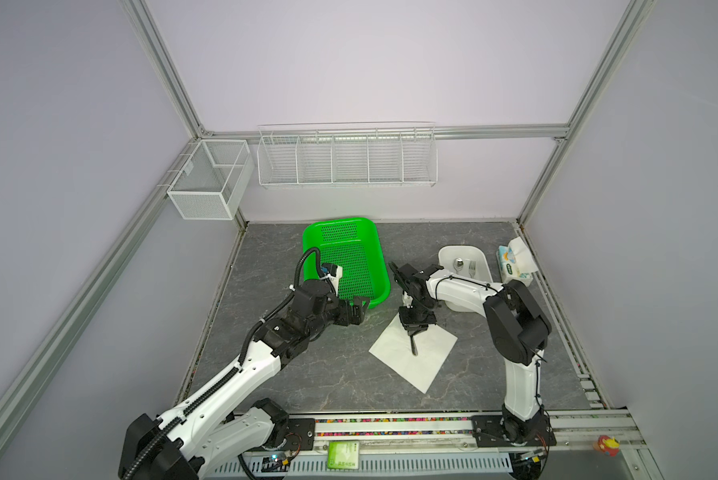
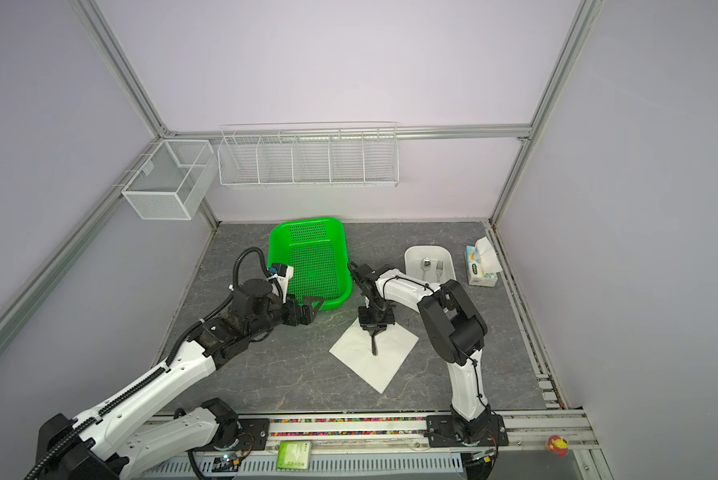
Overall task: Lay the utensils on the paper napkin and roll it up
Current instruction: 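Lower the knife onto the napkin with the right gripper, then open the right gripper, release the knife, and return over the tray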
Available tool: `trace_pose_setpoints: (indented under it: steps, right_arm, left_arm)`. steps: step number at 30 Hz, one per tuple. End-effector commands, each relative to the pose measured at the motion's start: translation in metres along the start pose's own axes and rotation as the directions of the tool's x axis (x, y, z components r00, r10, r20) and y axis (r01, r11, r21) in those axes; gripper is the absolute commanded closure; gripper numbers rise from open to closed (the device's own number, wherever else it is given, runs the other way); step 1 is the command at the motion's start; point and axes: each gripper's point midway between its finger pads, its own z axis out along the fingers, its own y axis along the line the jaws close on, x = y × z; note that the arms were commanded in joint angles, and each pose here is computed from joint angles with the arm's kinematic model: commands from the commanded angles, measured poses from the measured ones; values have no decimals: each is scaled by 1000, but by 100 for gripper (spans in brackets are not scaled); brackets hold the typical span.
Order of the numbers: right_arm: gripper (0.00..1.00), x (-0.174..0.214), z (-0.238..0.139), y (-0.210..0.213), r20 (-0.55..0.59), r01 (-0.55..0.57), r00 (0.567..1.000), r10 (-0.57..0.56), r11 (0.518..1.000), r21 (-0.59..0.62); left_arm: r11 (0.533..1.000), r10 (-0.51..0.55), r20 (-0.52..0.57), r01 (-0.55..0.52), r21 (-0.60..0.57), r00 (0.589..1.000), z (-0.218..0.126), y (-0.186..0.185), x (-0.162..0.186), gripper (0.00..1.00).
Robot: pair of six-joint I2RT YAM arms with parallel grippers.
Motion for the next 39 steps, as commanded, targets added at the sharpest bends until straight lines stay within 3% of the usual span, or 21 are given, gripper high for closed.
trace_pose_setpoints:
  steps: [1, 6, 20, 23, 32, 35, 39]
  right_arm:
    - [85, 3, -9, 4, 12, -12, 1000, 12, 1000, 3]
    - [85, 11, -20, 2, 11, -12, 1000, 12, 1000, 12]
    - [84, 15, 10, -5, -38, -42, 998, 45, 998, 54]
    - [80, 14, 9, -4, -30, -42, 999, 44, 998, 52]
    - [69, 3, -26, 8, 78, -25, 997, 26, 1000, -6]
    - [62, -3, -51, 11, 156, -10, 988, 15, 1000, -29]
    - [61, -13, -86, -12, 272, -30, 962, 27, 1000, 8]
  left_arm:
    - [1000, 10, 3, -10, -11, 1000, 0, 3, 3, 1]
    - [1000, 11, -3, -11, -11, 1000, 1, 3, 4, 1]
    - [1000, 10, -6, -10, -11, 1000, 2, 3, 5, 1]
    - [1000, 6, -11, -6, -9, 1000, 3, 2, 5, 1]
    - [1000, 7, -23, -7, 4, 1000, 5, -2, 3, 1]
    - [1000, 10, -19, -10, 15, 1000, 4, -4, 2, 1]
    - [1000, 13, 8, -13, 20, 1000, -1, -6, -5, 1]
